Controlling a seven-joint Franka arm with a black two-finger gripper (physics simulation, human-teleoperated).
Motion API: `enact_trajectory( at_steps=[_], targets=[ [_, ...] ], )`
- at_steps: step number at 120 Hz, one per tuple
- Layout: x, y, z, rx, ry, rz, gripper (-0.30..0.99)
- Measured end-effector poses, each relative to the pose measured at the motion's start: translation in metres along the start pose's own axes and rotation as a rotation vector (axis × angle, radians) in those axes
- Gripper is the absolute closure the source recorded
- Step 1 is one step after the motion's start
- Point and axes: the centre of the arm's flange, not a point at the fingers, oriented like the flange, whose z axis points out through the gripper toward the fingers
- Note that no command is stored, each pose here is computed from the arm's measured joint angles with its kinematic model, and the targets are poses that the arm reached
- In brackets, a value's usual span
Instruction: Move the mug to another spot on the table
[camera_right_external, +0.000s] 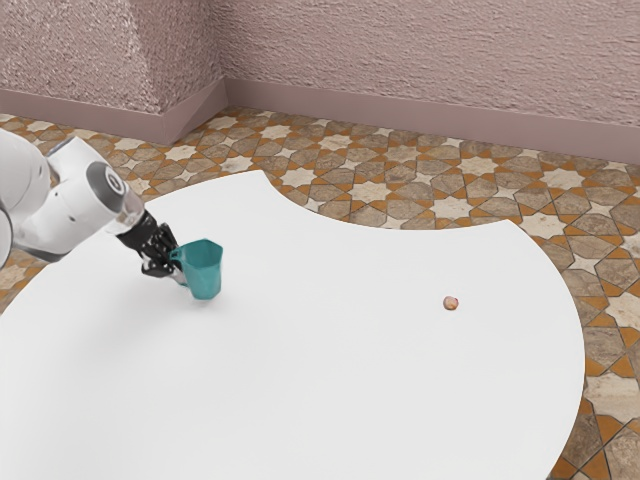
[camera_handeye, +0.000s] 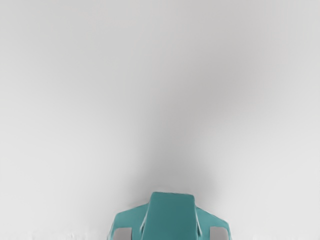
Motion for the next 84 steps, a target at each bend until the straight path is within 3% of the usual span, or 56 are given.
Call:
enact_trajectory(
  at_steps=[41, 84],
  targets=[
    [-0.051, -0.013, 0.021, 0.012, -0.108, 0.008, 0.75],
    [-0.09, -0.047, 0.056, 0.082, -0.123, 0.068, 0.74]
  ],
)
